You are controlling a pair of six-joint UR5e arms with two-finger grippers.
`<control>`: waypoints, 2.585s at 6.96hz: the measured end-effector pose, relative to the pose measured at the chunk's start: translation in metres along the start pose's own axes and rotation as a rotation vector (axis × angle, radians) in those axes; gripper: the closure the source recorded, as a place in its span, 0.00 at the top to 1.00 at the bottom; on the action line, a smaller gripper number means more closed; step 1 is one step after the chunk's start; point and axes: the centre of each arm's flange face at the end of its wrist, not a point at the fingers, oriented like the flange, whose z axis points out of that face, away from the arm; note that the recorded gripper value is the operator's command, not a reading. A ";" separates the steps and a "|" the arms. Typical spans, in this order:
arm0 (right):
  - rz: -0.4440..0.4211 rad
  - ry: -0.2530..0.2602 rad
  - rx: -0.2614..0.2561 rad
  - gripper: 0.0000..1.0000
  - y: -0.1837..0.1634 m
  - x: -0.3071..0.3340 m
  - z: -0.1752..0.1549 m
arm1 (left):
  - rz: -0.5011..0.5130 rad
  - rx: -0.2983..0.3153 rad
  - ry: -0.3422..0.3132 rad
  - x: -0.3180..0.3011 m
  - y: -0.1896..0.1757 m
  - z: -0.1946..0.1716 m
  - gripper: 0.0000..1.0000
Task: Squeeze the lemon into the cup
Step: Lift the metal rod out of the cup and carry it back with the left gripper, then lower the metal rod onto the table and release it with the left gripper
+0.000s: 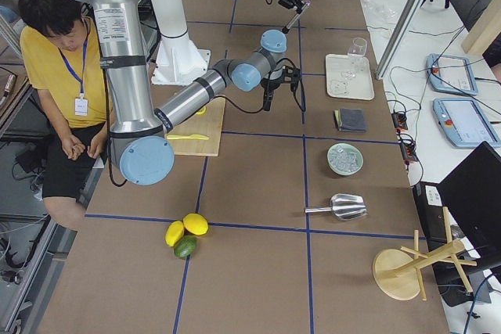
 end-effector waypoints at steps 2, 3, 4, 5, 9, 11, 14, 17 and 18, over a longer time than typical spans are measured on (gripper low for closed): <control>0.002 0.002 -0.001 1.00 0.000 0.000 0.001 | -0.071 -0.417 0.001 -0.088 -0.002 -0.014 0.00; 0.002 0.003 -0.001 1.00 -0.001 0.001 0.001 | -0.138 -0.526 -0.042 -0.139 0.014 -0.027 0.00; 0.004 0.005 -0.002 1.00 -0.001 0.003 0.002 | -0.204 -0.607 -0.098 -0.189 0.043 -0.039 0.00; 0.007 0.008 -0.004 1.00 -0.001 0.004 0.003 | -0.287 -0.689 -0.156 -0.241 0.078 -0.050 0.00; 0.012 0.011 -0.006 1.00 0.000 0.007 0.004 | -0.594 -0.917 -0.350 -0.344 0.210 -0.055 0.00; 0.012 0.012 -0.007 1.00 0.000 0.007 0.005 | -0.628 -0.949 -0.379 -0.348 0.231 -0.046 0.00; 0.009 0.009 -0.006 1.00 0.000 0.005 0.004 | -0.565 -0.974 -0.366 -0.317 0.253 -0.028 0.00; 0.006 0.006 -0.004 1.00 0.000 0.003 0.003 | -0.545 -0.975 -0.364 -0.310 0.257 -0.024 0.00; 0.006 0.005 -0.004 1.00 0.000 0.002 0.003 | -0.541 -0.976 -0.361 -0.307 0.257 -0.024 0.00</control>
